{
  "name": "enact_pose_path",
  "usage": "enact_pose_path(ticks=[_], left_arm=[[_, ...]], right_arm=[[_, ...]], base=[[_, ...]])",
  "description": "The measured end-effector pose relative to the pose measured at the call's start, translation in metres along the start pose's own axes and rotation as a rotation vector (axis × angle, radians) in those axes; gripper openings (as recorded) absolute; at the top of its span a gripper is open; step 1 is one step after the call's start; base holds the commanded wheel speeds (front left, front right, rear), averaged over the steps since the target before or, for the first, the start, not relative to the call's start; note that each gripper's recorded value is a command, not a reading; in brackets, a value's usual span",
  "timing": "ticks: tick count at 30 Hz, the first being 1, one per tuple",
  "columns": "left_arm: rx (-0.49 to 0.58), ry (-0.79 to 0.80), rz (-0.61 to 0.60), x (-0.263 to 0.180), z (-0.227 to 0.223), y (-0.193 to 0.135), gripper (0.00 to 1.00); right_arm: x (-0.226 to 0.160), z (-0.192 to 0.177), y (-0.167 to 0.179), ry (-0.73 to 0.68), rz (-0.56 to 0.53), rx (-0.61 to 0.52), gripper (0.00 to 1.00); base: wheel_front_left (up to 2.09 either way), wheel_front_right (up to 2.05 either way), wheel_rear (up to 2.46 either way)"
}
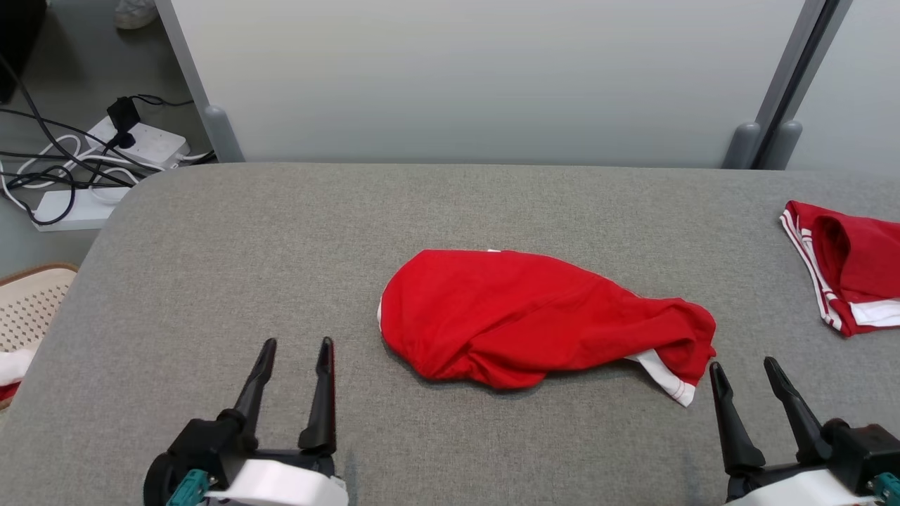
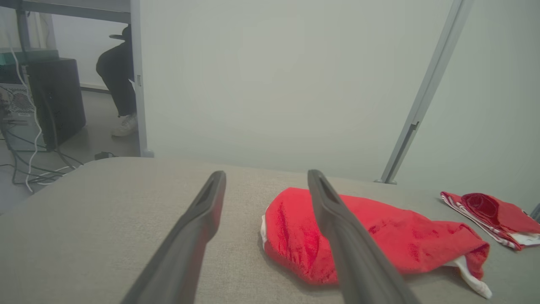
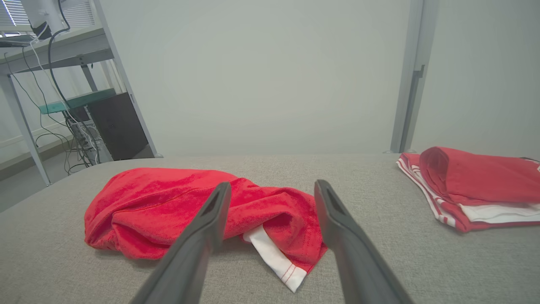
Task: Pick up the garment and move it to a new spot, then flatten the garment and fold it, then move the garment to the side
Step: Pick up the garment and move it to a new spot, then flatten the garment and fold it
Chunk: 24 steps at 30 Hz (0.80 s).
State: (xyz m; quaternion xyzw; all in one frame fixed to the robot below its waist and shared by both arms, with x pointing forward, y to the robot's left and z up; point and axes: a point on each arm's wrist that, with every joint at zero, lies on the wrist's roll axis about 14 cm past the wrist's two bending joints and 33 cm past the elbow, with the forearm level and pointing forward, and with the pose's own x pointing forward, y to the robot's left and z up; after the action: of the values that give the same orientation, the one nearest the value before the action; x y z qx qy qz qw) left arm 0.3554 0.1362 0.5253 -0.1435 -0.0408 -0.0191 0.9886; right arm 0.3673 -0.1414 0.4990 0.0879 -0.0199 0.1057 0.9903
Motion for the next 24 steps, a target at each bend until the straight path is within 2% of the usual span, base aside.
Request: enact_pose_path(ticks=[3,7,24], left_arm=[[0.053,-0.016,0.058,-0.009,0.004,0.021,1.0],[0.073,-0.019,0.114,-0.022,0.004,0.042,1.0],[0.084,-0.019,0.089,-0.023,0.0,0.046,1.0]], right_arm=[[-0.007,0.0,-0.002,-0.001,-0.012,-0.008,1.0],[-0.014,0.006,-0.003,-0.023,-0.032,-0.004,1.0],[-0.032,0.003,-0.007,-0.018,-0.072,0.013,1.0]], base=[[0.0,0.0,0.0],[0.0,0.0,0.0],[0.0,0.0,0.0]])
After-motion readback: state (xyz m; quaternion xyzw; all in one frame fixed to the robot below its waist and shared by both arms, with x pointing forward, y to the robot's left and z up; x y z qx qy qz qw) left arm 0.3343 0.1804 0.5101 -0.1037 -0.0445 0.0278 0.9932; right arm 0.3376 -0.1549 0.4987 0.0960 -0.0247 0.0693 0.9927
